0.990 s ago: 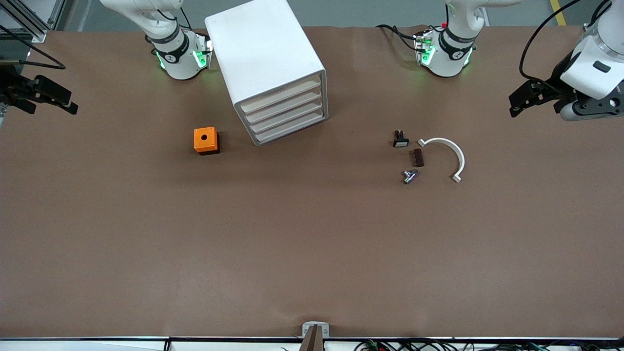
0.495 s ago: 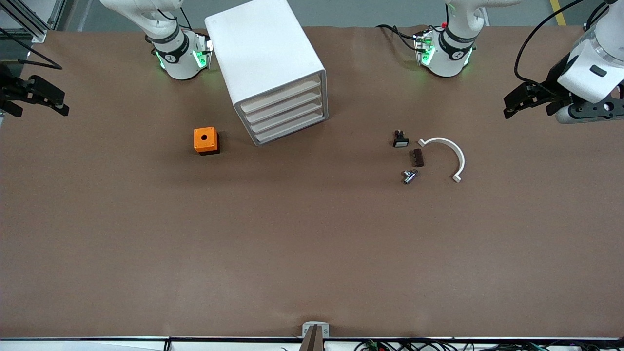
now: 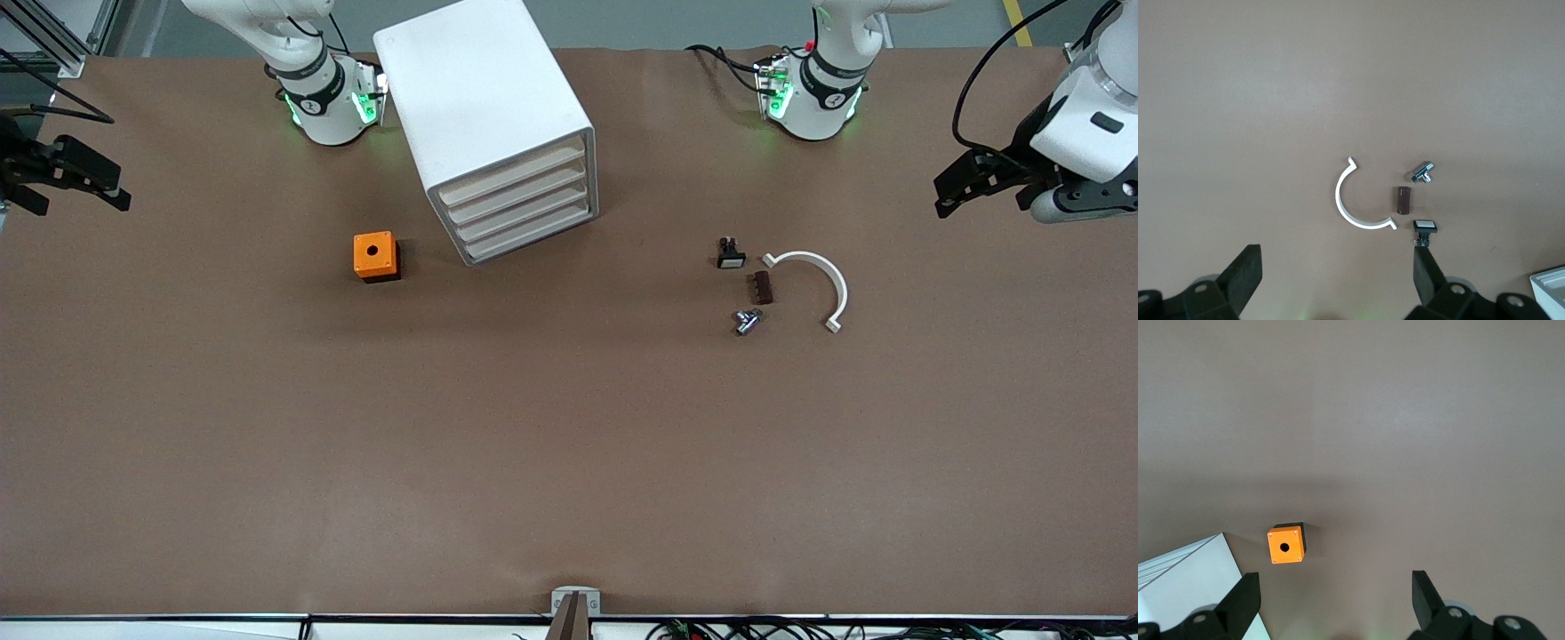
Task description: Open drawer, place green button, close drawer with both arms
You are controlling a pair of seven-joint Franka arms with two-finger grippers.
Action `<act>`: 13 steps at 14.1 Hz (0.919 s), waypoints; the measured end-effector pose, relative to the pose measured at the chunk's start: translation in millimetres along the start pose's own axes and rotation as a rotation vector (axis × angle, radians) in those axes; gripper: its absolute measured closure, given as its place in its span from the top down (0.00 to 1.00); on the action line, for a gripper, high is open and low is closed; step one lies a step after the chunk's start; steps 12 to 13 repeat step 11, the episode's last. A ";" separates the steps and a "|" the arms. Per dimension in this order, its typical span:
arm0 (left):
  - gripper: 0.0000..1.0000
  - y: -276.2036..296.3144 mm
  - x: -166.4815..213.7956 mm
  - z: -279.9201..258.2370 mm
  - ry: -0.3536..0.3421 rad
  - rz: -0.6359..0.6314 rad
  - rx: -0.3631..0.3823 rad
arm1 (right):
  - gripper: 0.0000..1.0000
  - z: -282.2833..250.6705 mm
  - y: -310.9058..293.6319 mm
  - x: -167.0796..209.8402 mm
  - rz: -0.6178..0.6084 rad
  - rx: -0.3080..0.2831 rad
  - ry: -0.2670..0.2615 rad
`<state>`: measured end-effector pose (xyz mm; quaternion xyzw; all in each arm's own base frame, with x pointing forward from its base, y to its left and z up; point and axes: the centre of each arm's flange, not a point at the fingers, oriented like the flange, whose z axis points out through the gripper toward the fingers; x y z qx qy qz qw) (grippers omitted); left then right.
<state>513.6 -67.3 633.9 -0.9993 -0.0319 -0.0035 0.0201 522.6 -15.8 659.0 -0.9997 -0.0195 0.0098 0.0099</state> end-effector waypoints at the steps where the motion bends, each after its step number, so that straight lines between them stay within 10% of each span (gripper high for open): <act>1: 1.00 -0.1 -0.2 -1.9 0.001 0.000 0.000 | 1.00 -0.1 0.6 0.0 0.001 0.000 0.001; 13: 1.00 -3.8 0.2 -7.4 0.004 -0.007 -0.001 | 1.00 -1.6 8.1 0.8 0.012 -0.002 0.015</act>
